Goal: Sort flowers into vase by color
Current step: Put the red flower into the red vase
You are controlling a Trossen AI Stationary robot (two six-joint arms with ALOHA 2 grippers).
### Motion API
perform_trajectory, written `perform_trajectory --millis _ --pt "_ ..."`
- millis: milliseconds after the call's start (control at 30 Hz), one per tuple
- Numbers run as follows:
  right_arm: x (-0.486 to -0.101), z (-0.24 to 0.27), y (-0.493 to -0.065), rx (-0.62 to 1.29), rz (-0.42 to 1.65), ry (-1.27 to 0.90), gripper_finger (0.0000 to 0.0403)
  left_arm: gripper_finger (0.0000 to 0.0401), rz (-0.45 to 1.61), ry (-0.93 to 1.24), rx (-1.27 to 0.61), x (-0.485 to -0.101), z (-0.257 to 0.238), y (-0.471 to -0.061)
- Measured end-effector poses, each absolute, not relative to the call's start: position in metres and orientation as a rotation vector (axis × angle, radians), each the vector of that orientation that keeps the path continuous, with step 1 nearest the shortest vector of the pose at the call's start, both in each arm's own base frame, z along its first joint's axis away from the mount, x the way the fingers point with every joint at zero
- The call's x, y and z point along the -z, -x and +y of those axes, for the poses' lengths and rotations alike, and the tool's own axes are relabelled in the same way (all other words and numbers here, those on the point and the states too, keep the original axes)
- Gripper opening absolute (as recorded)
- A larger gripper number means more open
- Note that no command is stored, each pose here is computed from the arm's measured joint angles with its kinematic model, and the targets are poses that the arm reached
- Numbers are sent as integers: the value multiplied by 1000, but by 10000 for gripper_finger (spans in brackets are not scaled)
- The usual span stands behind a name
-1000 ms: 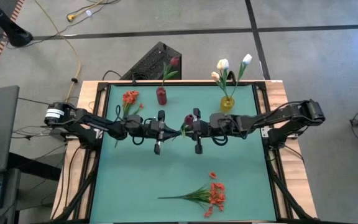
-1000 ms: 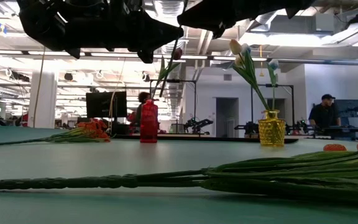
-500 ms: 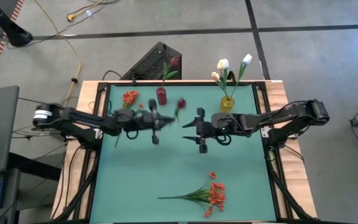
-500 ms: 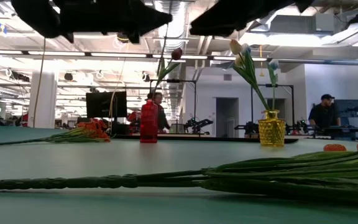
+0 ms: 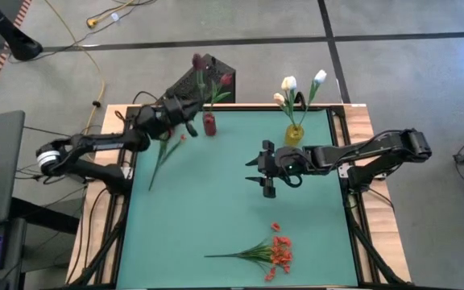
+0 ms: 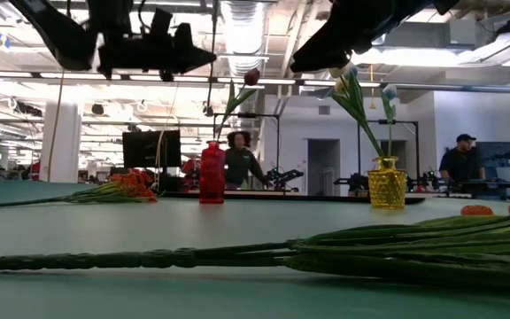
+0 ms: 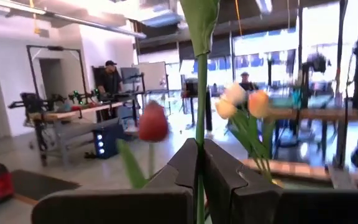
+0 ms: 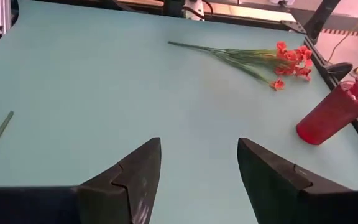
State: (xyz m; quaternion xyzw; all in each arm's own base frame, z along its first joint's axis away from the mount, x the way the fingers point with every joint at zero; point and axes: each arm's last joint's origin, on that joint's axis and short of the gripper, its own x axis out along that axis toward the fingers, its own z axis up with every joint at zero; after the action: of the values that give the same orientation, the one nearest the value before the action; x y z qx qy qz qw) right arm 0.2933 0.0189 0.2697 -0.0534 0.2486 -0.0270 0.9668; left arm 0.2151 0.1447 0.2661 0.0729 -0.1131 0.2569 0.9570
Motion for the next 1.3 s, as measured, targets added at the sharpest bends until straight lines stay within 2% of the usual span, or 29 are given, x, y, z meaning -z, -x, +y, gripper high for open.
perform_trajectory --millis 433,1300 --pt "-270 20 -294 33 496 104 239 0 -267 -54 -537 -226 183 -223" --pt "-269 26 -293 14 507 109 239 0 -125 -60 -573 -213 188 -223"
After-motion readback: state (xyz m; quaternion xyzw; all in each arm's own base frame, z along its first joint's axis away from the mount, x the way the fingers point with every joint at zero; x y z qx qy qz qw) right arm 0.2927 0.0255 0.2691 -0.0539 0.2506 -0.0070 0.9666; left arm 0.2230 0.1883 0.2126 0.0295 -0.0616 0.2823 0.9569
